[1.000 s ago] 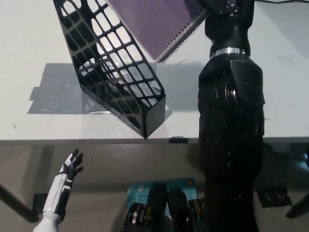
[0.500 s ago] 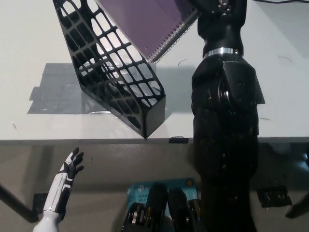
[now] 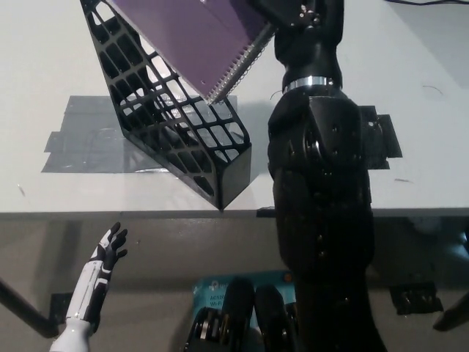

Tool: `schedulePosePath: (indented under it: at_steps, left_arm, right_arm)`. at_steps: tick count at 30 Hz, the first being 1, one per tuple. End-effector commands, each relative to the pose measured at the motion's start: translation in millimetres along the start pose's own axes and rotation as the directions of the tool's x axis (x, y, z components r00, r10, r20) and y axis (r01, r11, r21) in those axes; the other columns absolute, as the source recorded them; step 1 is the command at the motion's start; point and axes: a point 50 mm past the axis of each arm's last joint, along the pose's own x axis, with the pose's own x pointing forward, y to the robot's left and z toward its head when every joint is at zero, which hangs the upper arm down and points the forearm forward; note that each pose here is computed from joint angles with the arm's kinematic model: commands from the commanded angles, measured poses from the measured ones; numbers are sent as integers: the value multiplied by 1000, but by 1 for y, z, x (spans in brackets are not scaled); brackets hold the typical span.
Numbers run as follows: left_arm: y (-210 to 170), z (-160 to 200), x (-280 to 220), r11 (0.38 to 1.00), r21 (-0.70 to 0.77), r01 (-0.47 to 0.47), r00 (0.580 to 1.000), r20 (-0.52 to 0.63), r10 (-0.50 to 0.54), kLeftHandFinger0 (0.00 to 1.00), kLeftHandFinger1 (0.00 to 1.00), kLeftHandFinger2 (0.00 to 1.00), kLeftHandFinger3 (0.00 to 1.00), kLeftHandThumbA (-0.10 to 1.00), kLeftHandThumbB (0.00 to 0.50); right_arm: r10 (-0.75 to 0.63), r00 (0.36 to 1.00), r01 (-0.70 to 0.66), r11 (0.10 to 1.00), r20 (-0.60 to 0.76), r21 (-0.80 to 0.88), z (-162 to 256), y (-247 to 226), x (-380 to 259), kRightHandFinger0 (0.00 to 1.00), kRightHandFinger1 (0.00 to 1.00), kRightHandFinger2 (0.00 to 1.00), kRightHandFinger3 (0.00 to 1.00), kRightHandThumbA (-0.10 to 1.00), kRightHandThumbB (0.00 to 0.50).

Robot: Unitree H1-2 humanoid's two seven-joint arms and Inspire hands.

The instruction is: A person hands a notebook to the robot and the robot grabs it with its right hand and places it in the magazine stand kept in the centre of the desk infront of it.

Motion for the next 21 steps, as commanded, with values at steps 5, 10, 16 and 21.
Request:
schedulePosePath:
  at_steps: [5, 10, 16, 21]
  left_arm:
    - [7, 10, 12, 1000, 17, 14, 998, 67, -15, 973, 1000, 1000, 1000, 1000, 500]
    - [7, 11, 12, 1000, 23, 19, 997, 72, -20, 982, 1000, 1000, 1000, 1000, 500]
    - [8, 11, 13, 1000, 23, 21, 997, 71, -23, 987, 1000, 1000, 1000, 1000, 500]
    - [8, 11, 13, 1000, 15, 22, 997, 72, -23, 995, 1000, 1000, 1000, 1000, 500]
  right_arm:
    - [58, 992, -68, 995, 116, 78, 8, 29, -2, 0, 0, 0, 0, 1000, 15]
    - [58, 993, -68, 993, 100, 94, -1, 27, -3, 0, 0, 0, 0, 1000, 2]
    - [47, 995, -58, 991, 93, 122, -5, 22, -3, 0, 0, 0, 0, 1000, 0]
    - [33, 993, -46, 993, 117, 110, 0, 20, 0, 0, 0, 0, 0, 1000, 15]
